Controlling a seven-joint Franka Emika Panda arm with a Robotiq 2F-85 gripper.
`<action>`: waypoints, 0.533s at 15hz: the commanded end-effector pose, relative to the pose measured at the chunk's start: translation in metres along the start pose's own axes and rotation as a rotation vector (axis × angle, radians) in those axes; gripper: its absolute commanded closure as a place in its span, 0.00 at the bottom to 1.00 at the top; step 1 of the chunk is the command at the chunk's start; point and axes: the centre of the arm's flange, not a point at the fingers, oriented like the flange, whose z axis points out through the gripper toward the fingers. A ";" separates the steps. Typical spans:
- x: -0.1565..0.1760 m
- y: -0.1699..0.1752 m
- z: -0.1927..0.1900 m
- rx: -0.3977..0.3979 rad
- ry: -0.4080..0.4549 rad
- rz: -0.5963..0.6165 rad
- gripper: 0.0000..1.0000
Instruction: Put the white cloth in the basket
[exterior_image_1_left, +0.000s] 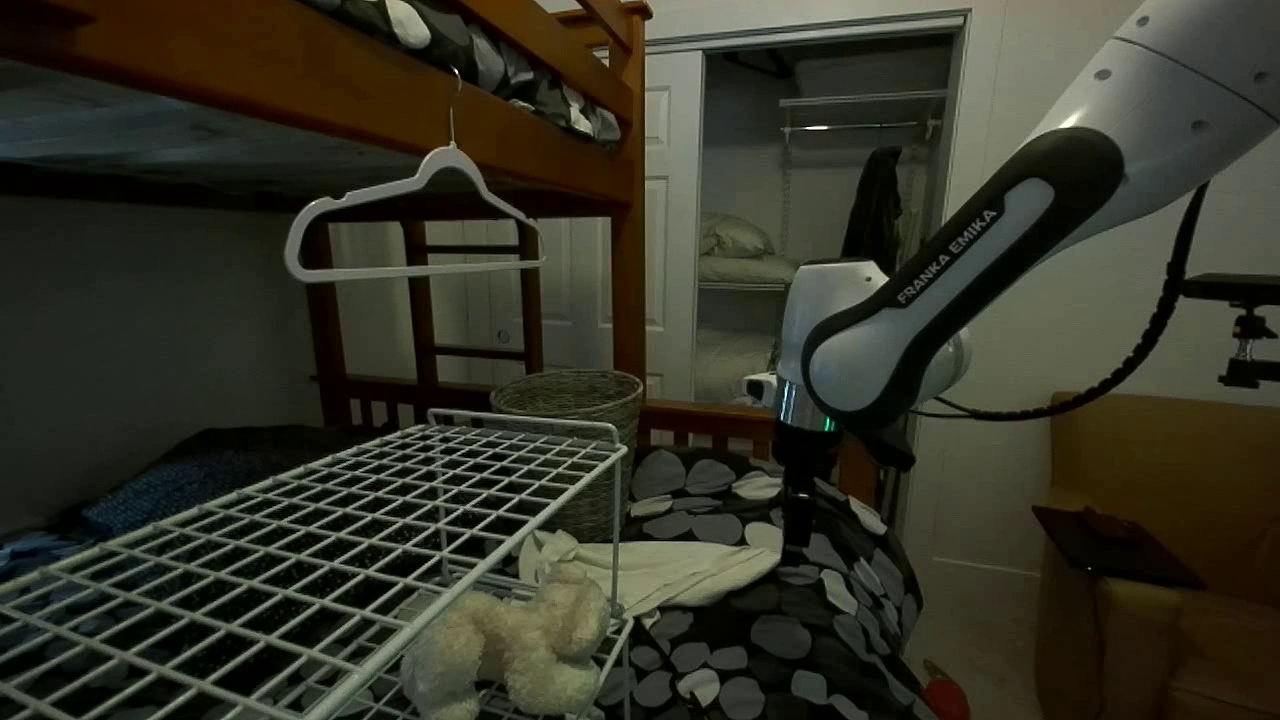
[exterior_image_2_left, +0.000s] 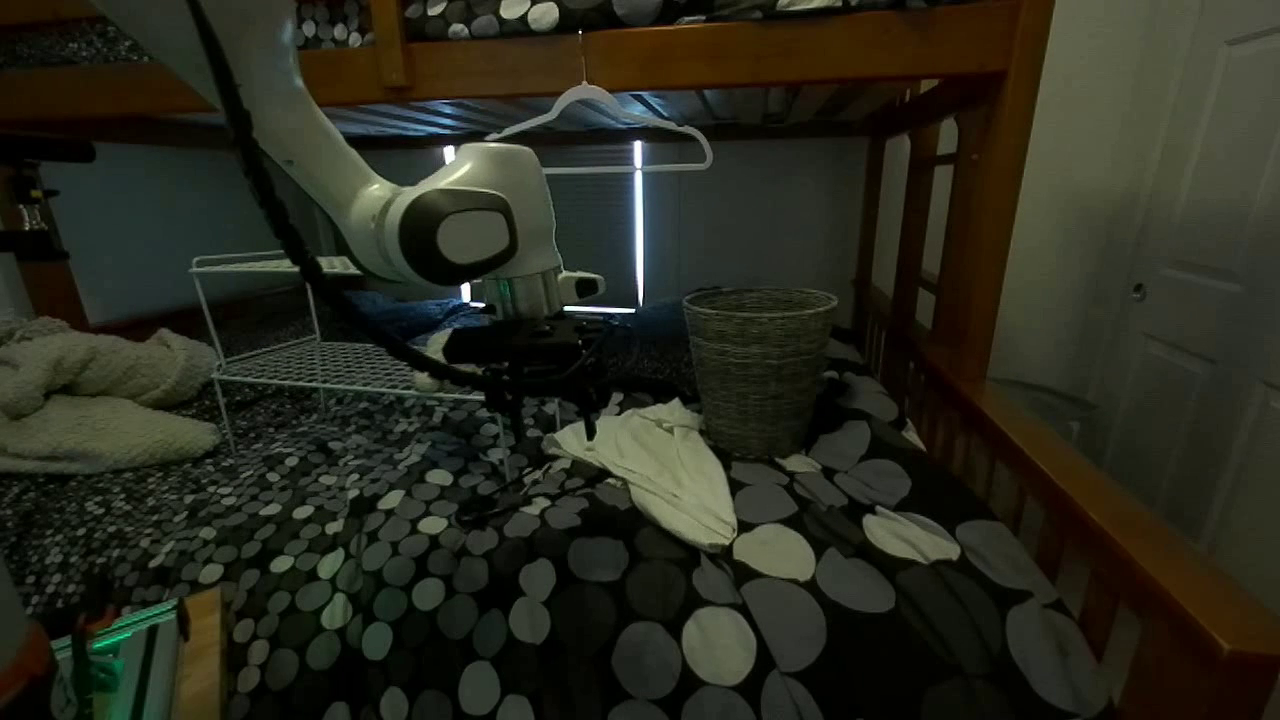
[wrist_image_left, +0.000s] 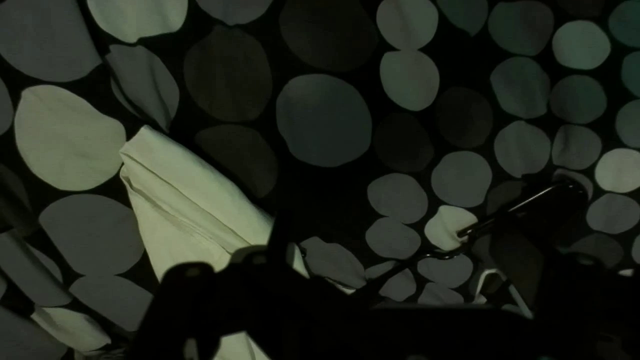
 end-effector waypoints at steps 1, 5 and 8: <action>0.001 0.000 -0.001 -0.001 0.002 -0.001 0.00; 0.010 0.004 0.003 0.021 0.021 -0.009 0.00; 0.034 0.017 0.013 0.006 0.038 -0.014 0.00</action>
